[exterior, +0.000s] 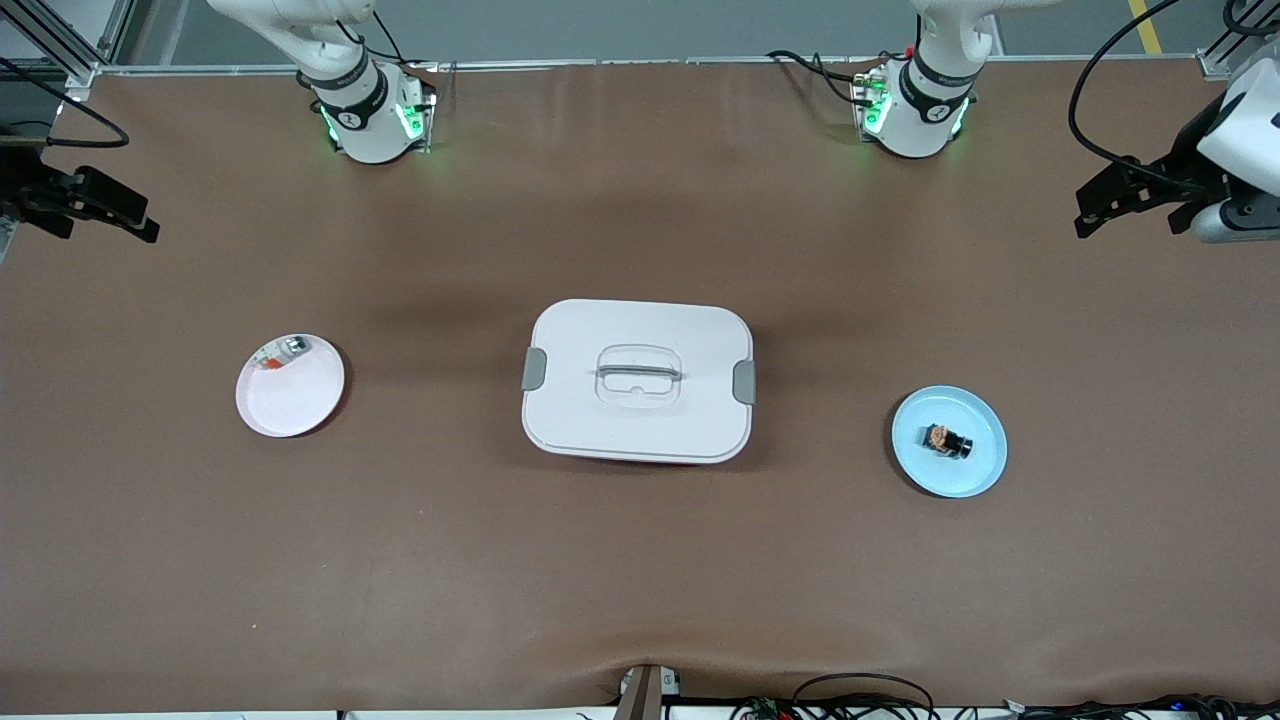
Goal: Transfer orange switch to right arm and place
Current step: 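Move the left gripper over the switch on the light-blue plate, then lower the left gripper and grasp the black-orange switch, then lift the switch with the left gripper while the right gripper moves out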
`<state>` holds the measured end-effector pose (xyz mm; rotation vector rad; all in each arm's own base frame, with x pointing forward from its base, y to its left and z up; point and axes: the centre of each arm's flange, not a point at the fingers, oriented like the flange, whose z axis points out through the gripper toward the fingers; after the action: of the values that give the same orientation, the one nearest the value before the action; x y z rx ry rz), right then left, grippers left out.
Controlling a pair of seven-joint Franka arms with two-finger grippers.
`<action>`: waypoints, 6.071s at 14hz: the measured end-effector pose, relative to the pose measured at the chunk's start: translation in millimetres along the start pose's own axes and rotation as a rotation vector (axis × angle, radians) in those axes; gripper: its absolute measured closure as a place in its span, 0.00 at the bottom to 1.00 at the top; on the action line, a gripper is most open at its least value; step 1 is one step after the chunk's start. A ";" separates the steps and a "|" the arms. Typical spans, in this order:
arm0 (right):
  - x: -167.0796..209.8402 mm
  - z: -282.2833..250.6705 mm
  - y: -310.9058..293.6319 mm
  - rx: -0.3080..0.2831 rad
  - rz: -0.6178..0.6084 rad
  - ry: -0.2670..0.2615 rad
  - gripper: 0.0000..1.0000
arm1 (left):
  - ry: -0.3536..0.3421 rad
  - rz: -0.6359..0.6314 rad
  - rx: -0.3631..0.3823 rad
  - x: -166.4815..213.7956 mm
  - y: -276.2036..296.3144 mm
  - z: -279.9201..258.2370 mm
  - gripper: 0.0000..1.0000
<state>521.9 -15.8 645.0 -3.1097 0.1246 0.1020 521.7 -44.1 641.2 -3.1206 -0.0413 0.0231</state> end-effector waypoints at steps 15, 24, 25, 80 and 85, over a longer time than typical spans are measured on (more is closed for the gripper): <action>0.0 -0.9 -0.1 0.000 0.000 0.002 0.00 | -0.039 0.187 -0.021 96.2 -22.4 185.1 0.00; 0.0 -1.0 0.0 -0.001 0.000 0.002 0.00 | 0.013 0.396 -0.045 111.2 -34.7 311.8 0.00; 0.0 -1.0 0.0 -0.001 0.000 0.002 0.00 | 0.014 0.401 -0.047 112.5 -34.1 319.2 0.00; -62.6 4.0 -229.1 0.043 -0.019 -0.014 0.00 | 0.074 0.488 -0.031 118.2 -3.2 440.7 0.27; -97.9 -7.2 -287.5 0.093 0.011 -0.003 0.00 | 0.072 0.497 0.000 118.6 -2.2 349.2 0.27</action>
<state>448.1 278.1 665.9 -3.0164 0.1428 0.0988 635.0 -31.7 290.4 -3.0369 0.7287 -0.0805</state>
